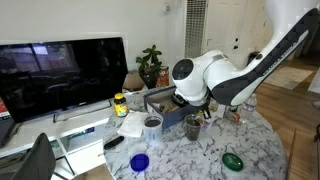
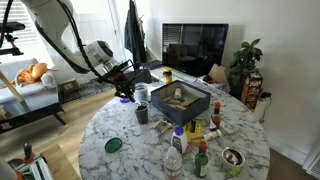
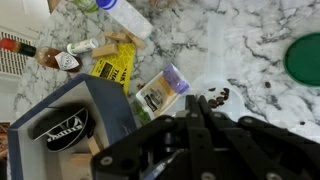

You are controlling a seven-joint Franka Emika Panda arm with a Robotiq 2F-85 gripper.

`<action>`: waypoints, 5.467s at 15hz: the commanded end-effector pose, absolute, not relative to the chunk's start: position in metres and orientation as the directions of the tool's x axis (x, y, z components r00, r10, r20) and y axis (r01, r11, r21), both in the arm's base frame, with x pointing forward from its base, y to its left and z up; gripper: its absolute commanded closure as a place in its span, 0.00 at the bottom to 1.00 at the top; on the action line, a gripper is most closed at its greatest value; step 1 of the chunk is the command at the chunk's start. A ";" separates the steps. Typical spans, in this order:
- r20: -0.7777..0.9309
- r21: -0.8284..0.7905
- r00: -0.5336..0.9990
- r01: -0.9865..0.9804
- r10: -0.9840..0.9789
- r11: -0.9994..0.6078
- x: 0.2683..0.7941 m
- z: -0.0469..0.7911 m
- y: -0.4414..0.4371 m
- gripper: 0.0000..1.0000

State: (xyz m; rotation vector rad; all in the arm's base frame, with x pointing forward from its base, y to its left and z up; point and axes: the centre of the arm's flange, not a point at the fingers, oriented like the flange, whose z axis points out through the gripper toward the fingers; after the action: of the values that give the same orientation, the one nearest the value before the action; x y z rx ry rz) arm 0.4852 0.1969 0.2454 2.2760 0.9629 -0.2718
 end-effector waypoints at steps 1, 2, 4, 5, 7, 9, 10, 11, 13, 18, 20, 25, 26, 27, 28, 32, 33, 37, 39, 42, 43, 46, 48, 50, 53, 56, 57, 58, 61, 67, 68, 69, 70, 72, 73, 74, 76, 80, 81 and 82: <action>-0.447 0.472 0.685 0.727 0.576 -0.498 0.484 0.244 0.200 0.99; -0.461 0.482 0.661 0.747 0.591 -0.459 0.483 0.240 0.207 0.99; -0.486 0.501 0.643 0.760 0.592 -0.414 0.481 0.234 0.217 0.99; -0.496 0.510 0.637 0.764 0.590 -0.395 0.479 0.231 0.221 0.99; -0.523 0.544 0.627 0.767 0.578 -0.339 0.476 0.228 0.227 0.99; -0.543 0.578 0.627 0.761 0.558 -0.294 0.475 0.227 0.230 0.99; -0.549 0.593 0.631 0.756 0.548 -0.276 0.475 0.227 0.231 0.99; -0.553 0.607 0.635 0.751 0.540 -0.260 0.474 0.225 0.232 0.99; -0.560 0.626 0.643 0.742 0.523 -0.240 0.474 0.222 0.238 0.99; -0.559 0.653 0.678 0.715 0.478 -0.252 0.476 0.208 0.247 0.99; -0.557 0.625 0.660 0.733 0.505 -0.268 0.473 0.218 0.239 0.97; -0.552 0.638 0.669 0.723 0.498 -0.264 0.476 0.215 0.240 0.99; -0.552 0.653 0.676 0.714 0.489 -0.250 0.477 0.210 0.243 0.99; -0.547 0.663 0.679 0.709 0.490 -0.241 0.477 0.207 0.244 0.99; -0.549 0.673 0.680 0.704 0.486 -0.225 0.477 0.204 0.245 0.99; -0.522 0.733 0.703 0.660 0.483 -0.168 0.478 0.191 0.249 0.99; -0.517 0.748 0.710 0.647 0.477 -0.152 0.478 0.188 0.249 0.99; -0.525 0.796 0.727 0.604 0.442 -0.049 0.474 0.181 0.251 0.99; -0.531 0.805 0.732 0.592 0.427 -0.015 0.473 0.176 0.253 0.99; -0.535 0.816 0.741 0.577 0.406 0.022 0.471 0.168 0.257 0.99; -0.535 0.820 0.744 0.572 0.401 0.032 0.470 0.165 0.258 0.99; -0.526 0.836 0.761 0.545 0.379 0.066 0.470 0.158 0.262 0.99; -0.518 0.845 0.772 0.528 0.367 0.082 0.470 0.154 0.263 0.99; -0.507 0.856 0.783 0.507 0.361 0.101 0.472 0.150 0.265 0.99; -0.502 0.863 0.792 0.489 0.347 0.131 0.472 0.146 0.266 0.99; -0.491 0.870 0.798 0.472 0.350 0.144 0.474 0.140 0.265 0.99; -0.487 0.872 0.800 0.465 0.349 0.152 0.475 0.139 0.265 0.99; -0.484 0.874 0.802 0.459 0.350 0.158 0.476 0.137 0.265 0.99; -0.481 0.877 0.796 0.437 0.369 0.201 0.478 0.132 0.264 0.99; -0.482 0.873 0.802 0.401 0.353 0.279 0.479 0.126 0.260 0.99; -0.481 0.872 0.805 0.400 0.348 0.281 0.478 0.125 0.259 0.99; -0.473 0.879 0.815 0.412 0.333 0.241 0.479 0.126 0.260 0.99; -0.491 0.870 0.797 0.425 0.352 0.251 0.479 0.132 0.254 0.97; -0.486 0.873 0.800 0.422 0.351 0.246 0.481 0.132 0.255 0.97; -0.484 0.874 0.801 0.421 0.351 0.245 0.482 0.132 0.256 0.97; -0.483 0.874 0.802 0.420 0.351 0.244 0.482 0.132 0.257 0.97; -0.489 0.867 0.809 0.412 0.326 0.279 0.481 0.128 0.257 0.99; -0.473 0.870 0.831 0.386 0.292 0.308 0.477 0.121 0.253 0.99; -0.474 0.867 0.833 0.385 0.286 0.316 0.476 0.119 0.252 0.99; -0.475 0.864 0.834 0.382 0.280 0.328 0.475 0.116 0.251 0.99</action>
State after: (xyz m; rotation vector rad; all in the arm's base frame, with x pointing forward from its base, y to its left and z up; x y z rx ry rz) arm 0.4790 0.2499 0.1300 1.3068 0.6481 -0.0797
